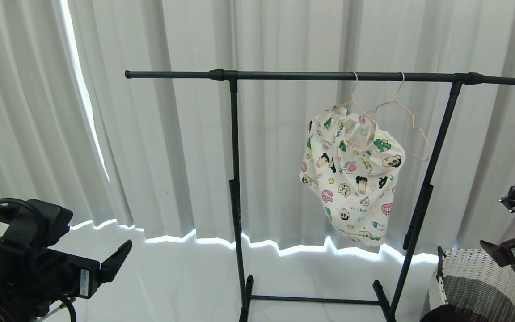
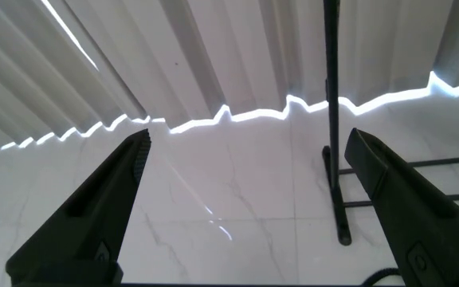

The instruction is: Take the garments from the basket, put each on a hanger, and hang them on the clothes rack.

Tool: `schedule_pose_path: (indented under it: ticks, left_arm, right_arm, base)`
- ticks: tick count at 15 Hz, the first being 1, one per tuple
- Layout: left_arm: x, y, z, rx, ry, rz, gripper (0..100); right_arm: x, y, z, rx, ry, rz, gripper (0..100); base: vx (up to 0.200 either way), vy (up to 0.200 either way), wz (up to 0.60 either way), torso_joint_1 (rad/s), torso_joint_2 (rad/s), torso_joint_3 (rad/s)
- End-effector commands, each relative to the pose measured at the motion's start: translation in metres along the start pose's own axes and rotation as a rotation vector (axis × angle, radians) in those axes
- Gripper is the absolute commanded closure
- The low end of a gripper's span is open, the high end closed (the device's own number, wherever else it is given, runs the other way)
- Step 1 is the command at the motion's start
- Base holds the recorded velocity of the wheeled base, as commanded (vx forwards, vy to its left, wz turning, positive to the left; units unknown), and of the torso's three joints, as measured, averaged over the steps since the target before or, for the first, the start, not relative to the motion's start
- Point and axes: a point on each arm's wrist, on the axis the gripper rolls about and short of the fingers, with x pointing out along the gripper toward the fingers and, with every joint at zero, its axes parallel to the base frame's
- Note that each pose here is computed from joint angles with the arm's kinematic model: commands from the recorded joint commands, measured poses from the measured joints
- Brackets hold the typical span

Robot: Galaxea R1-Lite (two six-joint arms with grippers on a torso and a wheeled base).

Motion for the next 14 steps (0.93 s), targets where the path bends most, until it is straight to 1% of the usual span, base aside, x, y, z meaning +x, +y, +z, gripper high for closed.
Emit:
schedule_pose_path:
  ticks: [1, 5, 7, 9, 14]
  left_arm:
    - [0.0000, 0.0038, -0.0037, -0.008, 0.018, 0.026, 0]
    - [0.0003, 0.0095, -0.0062, -0.021, 0.032, 0.063, 0]
    - [-0.0007, 0.0097, -0.0057, -0.020, 0.026, 0.065, 0]
    - [-0.0020, 0.0086, -0.0088, -0.014, 0.036, 0.059, 0]
    - [-0.0039, 0.0082, -0.0091, -0.014, 0.030, 0.057, 0]
  right_arm:
    - [0.0003, 0.0001, 0.0003, -0.006, -0.002, 0.001, 0]
    - [0.0004, 0.0003, -0.0005, -0.016, 0.002, 0.000, 0]
    - [0.0005, 0.0016, -0.0031, -0.018, 0.005, 0.003, 0]
    - [0.0008, 0.0019, -0.0045, -0.017, 0.000, 0.000, 0]
    - [0.0011, 0.0020, -0.0045, -0.017, 0.002, 0.000, 0]
  base:
    - [0.000, 0.000, 0.00, -0.119, 0.33, 0.193]
    - [0.000, 0.000, 0.00, -0.033, 0.09, 0.060]
    - [0.000, 0.000, 0.00, 0.000, 0.00, 0.000]
    - [0.000, 0.000, 0.00, 0.000, 0.00, 0.000]
    - [0.000, -0.200, 0.00, -0.001, 0.00, 0.009]
